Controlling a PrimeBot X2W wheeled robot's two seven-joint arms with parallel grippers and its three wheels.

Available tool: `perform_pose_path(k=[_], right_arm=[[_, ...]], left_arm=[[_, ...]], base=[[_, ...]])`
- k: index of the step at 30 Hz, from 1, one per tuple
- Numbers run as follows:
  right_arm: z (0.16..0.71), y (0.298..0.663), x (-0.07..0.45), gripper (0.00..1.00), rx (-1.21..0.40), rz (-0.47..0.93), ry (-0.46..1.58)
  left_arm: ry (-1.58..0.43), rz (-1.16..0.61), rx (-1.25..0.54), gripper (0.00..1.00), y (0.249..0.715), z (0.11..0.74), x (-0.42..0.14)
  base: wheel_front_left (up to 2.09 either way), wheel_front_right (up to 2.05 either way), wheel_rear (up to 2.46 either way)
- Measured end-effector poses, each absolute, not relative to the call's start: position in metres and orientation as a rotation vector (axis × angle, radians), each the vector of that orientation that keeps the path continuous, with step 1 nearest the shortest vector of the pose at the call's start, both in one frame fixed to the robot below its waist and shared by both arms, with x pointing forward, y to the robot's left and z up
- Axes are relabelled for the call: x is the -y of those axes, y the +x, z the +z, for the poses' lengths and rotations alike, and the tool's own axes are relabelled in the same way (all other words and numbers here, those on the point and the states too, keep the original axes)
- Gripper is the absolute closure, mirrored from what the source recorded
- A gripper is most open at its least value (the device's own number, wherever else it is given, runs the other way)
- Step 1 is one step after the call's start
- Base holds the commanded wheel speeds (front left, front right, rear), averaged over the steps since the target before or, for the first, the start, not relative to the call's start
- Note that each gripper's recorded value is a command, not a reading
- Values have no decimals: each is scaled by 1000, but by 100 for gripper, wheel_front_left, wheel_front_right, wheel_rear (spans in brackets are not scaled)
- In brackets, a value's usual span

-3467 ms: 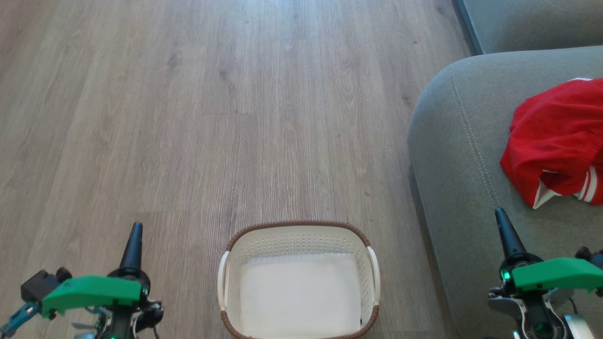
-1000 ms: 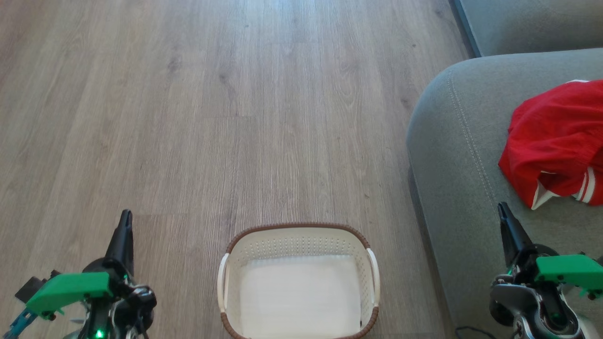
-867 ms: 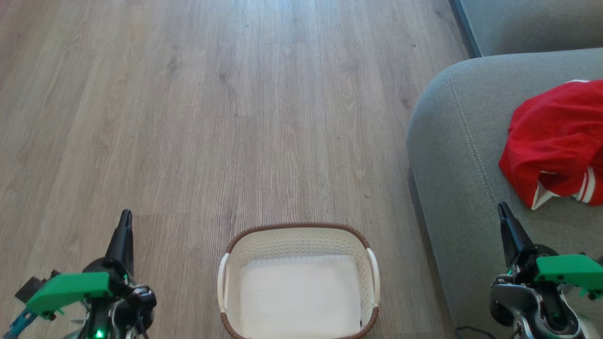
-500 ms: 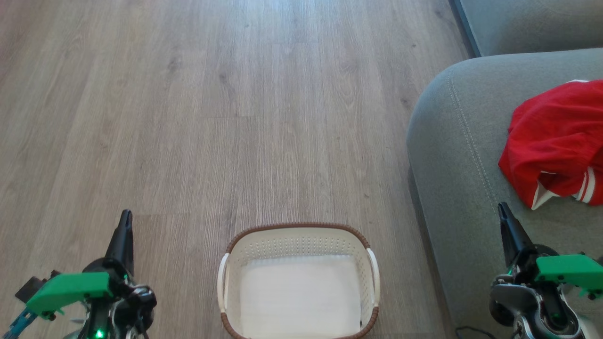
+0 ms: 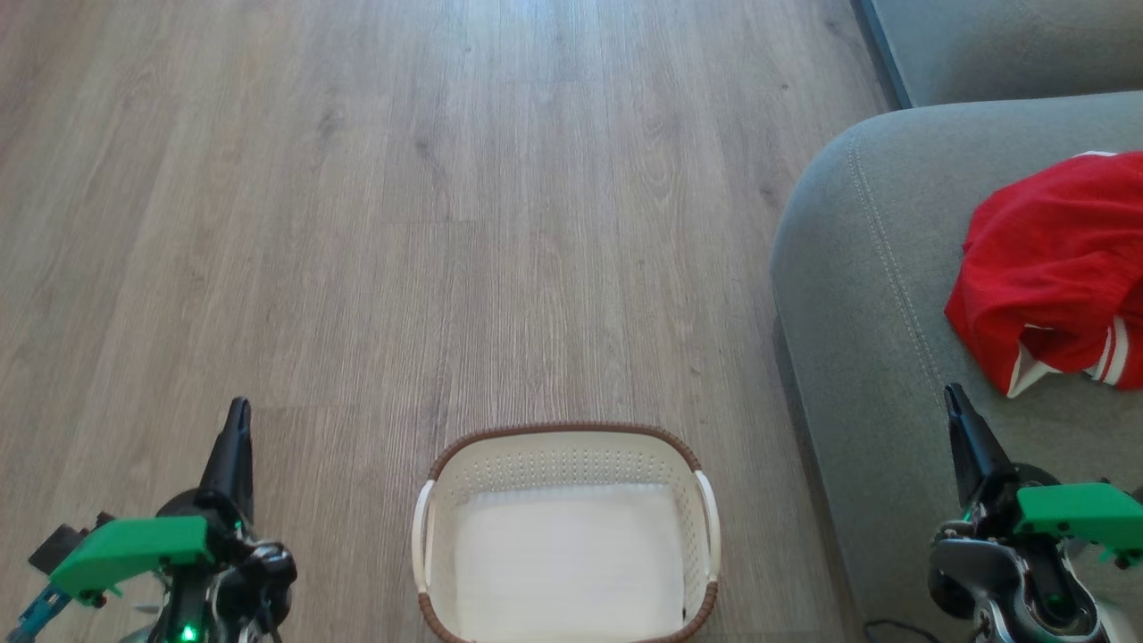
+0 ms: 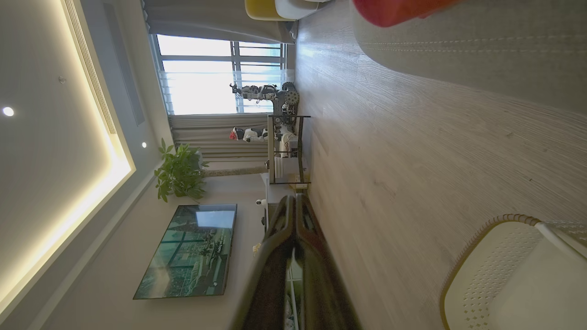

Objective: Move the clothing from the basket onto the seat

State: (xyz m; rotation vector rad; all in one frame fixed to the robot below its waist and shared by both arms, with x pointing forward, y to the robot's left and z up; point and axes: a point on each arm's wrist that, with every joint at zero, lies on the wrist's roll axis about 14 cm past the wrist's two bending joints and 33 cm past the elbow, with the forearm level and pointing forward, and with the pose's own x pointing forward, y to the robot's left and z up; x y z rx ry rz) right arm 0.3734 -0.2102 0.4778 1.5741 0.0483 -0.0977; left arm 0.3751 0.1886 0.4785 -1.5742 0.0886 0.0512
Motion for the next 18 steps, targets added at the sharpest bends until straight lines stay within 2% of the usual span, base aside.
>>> perform_pose_path(k=[18], right_arm=[[478,373,209,100,-49,-97,1577]], left_arm=[[-1574,51,-89,100,375,479,-189]], base=[[0,0,0]])
